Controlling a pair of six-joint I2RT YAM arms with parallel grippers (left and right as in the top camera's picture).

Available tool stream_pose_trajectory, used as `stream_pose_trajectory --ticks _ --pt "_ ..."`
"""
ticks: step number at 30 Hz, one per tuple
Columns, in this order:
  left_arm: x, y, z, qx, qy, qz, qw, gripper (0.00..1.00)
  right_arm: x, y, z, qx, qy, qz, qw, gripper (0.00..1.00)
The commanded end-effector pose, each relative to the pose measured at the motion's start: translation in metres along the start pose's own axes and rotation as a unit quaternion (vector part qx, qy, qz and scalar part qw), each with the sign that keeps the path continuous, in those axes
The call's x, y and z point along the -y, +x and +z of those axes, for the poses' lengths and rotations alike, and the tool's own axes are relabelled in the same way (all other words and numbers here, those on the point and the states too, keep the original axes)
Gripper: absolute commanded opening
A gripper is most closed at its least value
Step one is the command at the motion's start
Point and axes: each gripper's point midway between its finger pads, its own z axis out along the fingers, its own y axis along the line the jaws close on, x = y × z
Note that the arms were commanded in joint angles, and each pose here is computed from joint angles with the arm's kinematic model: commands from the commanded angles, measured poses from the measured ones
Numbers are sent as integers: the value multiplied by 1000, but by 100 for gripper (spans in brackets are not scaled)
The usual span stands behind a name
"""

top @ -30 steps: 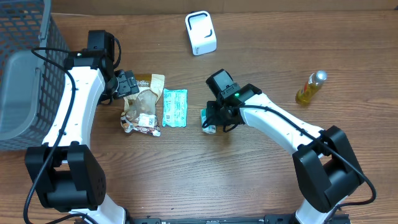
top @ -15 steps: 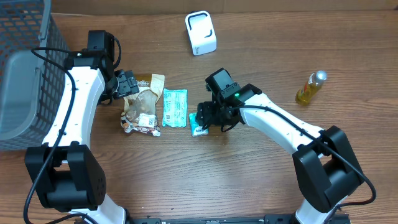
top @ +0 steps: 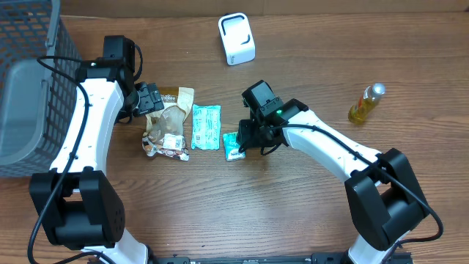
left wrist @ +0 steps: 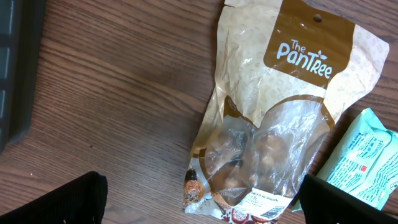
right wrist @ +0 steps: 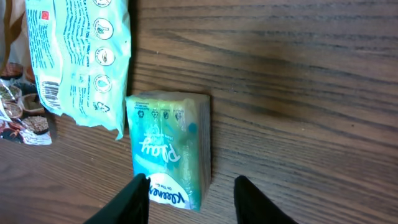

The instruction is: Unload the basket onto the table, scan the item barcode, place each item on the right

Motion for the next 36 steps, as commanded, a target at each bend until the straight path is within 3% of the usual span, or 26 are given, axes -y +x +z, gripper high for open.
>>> stream_pose_trajectory --ticks 1,24,36 --pt "-3 2 5 -6 -8 -4 1000 100 2 3 7 -5 6 2 1000 37" --pt "-3 2 5 -6 -8 -4 1000 100 6 25 53 -60 12 30 998 23" --pt "-3 2 5 -6 -8 -4 1000 99 -1 26 53 -70 -13 33 997 14"
